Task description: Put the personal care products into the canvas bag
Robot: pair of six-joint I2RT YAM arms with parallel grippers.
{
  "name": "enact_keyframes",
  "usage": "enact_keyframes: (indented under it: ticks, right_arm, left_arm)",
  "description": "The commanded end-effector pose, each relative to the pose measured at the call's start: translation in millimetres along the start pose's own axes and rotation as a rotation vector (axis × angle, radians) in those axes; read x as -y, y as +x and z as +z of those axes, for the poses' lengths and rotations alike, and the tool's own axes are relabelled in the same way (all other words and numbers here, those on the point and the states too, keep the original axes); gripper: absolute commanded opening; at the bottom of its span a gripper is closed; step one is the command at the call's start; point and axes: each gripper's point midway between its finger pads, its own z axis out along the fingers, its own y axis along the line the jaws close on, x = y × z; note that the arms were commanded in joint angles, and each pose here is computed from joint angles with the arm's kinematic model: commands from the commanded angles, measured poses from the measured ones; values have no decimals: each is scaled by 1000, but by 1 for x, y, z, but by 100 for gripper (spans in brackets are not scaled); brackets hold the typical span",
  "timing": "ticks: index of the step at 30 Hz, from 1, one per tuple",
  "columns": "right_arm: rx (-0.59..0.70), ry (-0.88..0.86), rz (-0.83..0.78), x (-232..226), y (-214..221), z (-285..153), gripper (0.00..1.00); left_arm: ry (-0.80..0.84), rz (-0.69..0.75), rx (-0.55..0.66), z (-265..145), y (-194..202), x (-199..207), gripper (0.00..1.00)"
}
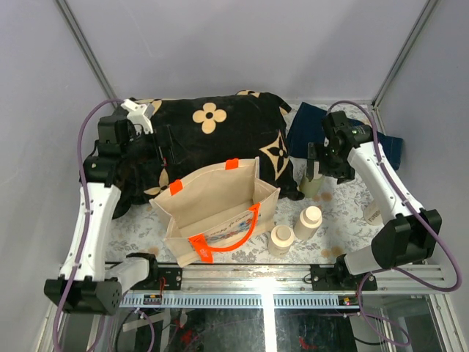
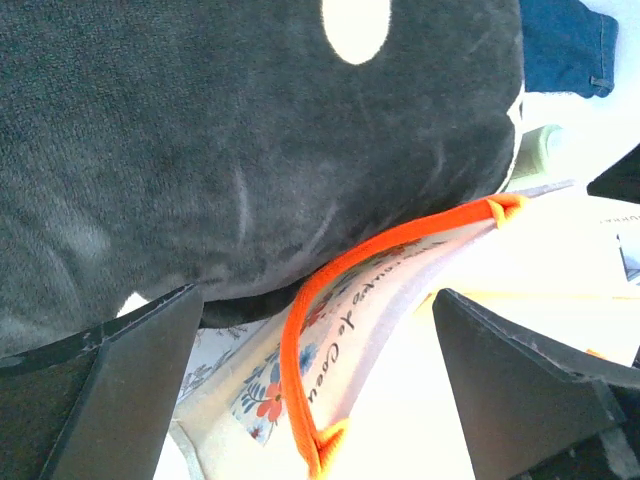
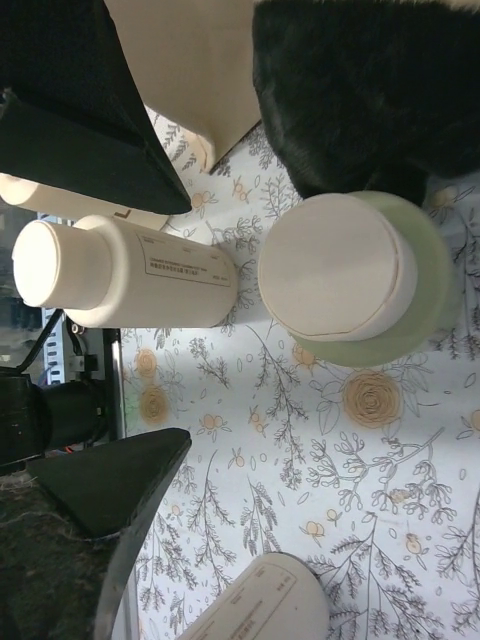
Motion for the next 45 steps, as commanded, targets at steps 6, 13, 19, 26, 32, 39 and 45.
enact_keyframes:
  ticks: [6,13,19,26,32,39,45]
  right_arm:
    - [63,35,-25,-4,-25,31,96]
    - [44,25,-64,-16,-44,67,98]
    - [20,27,-91,-19,-46,97,91]
    - [-25,51,-112,-16,-45,97,39]
    - [-26,51,-117,-16,-50,75,7]
    - [100,59,-117,-13,-83,11,0]
    - [268,10,-125,-19,-122,-71,0]
  left_arm:
    - [-43,128,80,-40,9,15,100]
    - [-70,177,81,-50,24,10,100]
    - [-41,213,71,-54,31,15,100]
    - [-24,213,61,-53,35,17,100]
    - [-14,208,48,-50,36,17,100]
    - [69,244,78,-60,27,39,100]
    - [154,258,46,-59,42,52,99]
